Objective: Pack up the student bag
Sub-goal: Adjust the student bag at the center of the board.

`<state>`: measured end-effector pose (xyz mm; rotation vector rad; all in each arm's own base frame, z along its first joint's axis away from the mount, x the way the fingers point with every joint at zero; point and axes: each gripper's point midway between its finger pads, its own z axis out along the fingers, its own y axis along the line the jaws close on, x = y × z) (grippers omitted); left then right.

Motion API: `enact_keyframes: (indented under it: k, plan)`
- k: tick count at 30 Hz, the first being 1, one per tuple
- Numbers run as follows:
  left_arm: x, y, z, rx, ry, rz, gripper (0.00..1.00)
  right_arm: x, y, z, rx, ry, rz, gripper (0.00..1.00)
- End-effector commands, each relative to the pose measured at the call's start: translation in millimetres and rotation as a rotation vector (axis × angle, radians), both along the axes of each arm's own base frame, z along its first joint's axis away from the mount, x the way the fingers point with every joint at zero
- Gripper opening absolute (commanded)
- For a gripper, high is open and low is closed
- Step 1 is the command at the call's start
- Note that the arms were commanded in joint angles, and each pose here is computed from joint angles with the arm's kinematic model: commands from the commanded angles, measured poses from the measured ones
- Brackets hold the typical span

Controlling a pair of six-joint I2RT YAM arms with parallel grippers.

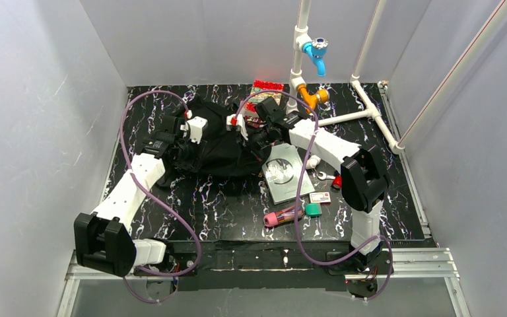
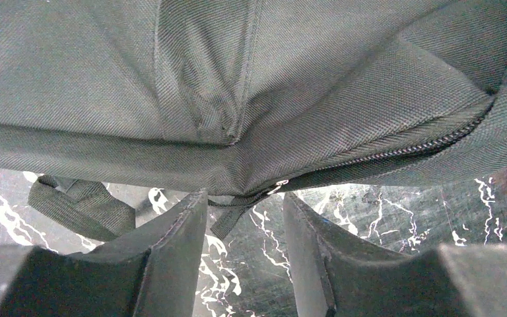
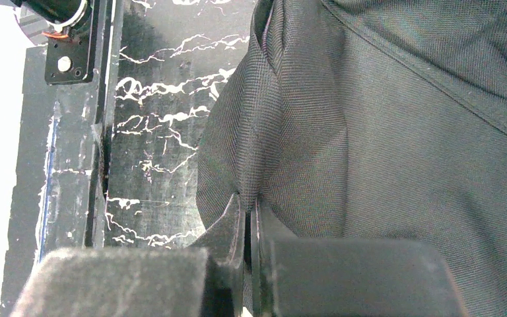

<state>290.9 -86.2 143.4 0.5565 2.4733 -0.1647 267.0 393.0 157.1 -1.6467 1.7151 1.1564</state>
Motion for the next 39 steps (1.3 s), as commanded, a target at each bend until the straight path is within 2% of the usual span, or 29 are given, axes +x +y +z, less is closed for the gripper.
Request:
enact_keyframes:
  k: [1,6,16,20,27,29,34,39]
  plan:
    - [-5,-7,-6,-0.011,0.032,-0.052,0.44,0,9,33,0.099,-0.029,0.044,0.01]
    - [-6,-12,-13,-0.022,0.061,-0.064,0.44,0,8,33,0.098,-0.025,0.041,0.01]
    - [-5,-14,-17,-0.011,0.066,-0.066,0.18,2,10,32,0.105,-0.02,0.038,0.01]
    - [-10,-12,-23,0.006,0.101,-0.044,0.28,3,10,34,0.108,-0.027,0.035,0.01]
    - [-16,-11,-29,0.02,0.121,-0.03,0.27,4,9,38,0.121,-0.03,0.035,0.01]
    - [-16,-12,-31,0.024,0.13,-0.025,0.23,5,10,38,0.124,-0.027,0.031,0.01]
    - [-17,-10,-29,0.053,0.132,-0.003,0.02,10,13,39,0.135,-0.025,0.0,0.01]
    - [-27,-13,-10,0.002,0.14,0.07,0.0,23,15,39,0.15,-0.041,-0.122,0.01]
